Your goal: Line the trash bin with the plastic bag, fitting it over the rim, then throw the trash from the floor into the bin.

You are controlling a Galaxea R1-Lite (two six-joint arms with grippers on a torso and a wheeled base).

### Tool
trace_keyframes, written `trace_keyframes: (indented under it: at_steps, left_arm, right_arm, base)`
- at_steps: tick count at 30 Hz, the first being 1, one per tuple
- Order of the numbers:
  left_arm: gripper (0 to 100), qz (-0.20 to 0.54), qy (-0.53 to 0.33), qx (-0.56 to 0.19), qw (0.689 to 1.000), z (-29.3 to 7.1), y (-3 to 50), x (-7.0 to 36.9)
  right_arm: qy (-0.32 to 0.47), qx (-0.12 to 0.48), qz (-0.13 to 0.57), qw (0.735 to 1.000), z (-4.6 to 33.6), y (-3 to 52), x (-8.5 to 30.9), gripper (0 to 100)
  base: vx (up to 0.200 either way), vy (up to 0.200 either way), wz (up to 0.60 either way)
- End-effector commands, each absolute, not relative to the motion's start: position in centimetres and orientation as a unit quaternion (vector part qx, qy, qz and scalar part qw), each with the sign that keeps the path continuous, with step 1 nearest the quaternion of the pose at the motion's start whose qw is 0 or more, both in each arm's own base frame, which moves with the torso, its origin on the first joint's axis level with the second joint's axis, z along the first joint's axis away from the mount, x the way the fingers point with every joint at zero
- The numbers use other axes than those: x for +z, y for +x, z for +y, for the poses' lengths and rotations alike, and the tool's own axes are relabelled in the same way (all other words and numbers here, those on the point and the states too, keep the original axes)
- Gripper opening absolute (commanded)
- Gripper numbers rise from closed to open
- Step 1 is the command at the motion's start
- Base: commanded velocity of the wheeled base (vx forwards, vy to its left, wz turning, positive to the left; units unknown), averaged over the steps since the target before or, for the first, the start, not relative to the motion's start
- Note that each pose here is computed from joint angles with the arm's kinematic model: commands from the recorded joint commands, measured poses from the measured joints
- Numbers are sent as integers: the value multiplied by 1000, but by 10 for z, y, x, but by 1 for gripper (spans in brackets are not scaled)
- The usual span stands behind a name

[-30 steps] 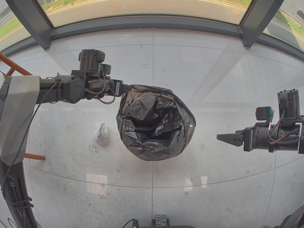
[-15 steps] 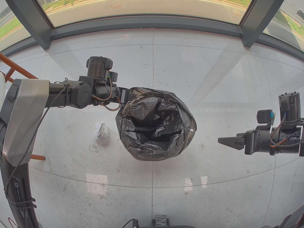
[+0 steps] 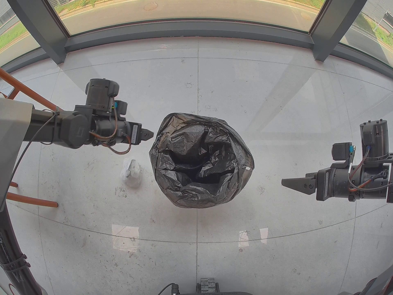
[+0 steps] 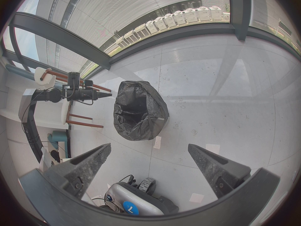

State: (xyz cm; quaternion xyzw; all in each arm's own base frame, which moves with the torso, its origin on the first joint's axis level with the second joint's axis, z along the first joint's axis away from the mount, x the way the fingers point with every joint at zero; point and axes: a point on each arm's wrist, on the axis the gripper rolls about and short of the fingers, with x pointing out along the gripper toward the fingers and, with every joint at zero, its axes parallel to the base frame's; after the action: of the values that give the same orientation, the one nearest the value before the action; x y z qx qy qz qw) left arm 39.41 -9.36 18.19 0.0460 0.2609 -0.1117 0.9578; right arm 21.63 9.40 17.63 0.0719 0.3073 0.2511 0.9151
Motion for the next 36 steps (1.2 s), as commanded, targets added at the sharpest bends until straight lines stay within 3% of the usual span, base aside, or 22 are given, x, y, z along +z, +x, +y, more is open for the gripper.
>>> trace_keyframes:
  at_steps: [1, 9, 27, 36]
  left_arm:
    - [100, 275, 36, -68, 958, -52, 368, 173]
    - [100, 238, 33, -56, 969, -47, 368, 159]
    - [100, 239, 32, -51, 969, -50, 371, 139]
    - [100, 234, -3, -45, 971, -87, 382, 106]
  right_arm:
    - [71, 250, 314, 913, 94, 215, 173, 100]
    - [71, 251, 315, 913, 94, 215, 172, 100]
    - [73, 252, 300, 917, 92, 211, 158, 100]
    - [101, 250, 292, 918, 94, 212, 161, 100]
  base:
    - [0, 0, 0]
    - [0, 0, 0]
    - [0, 200, 0]
    - [0, 67, 0]
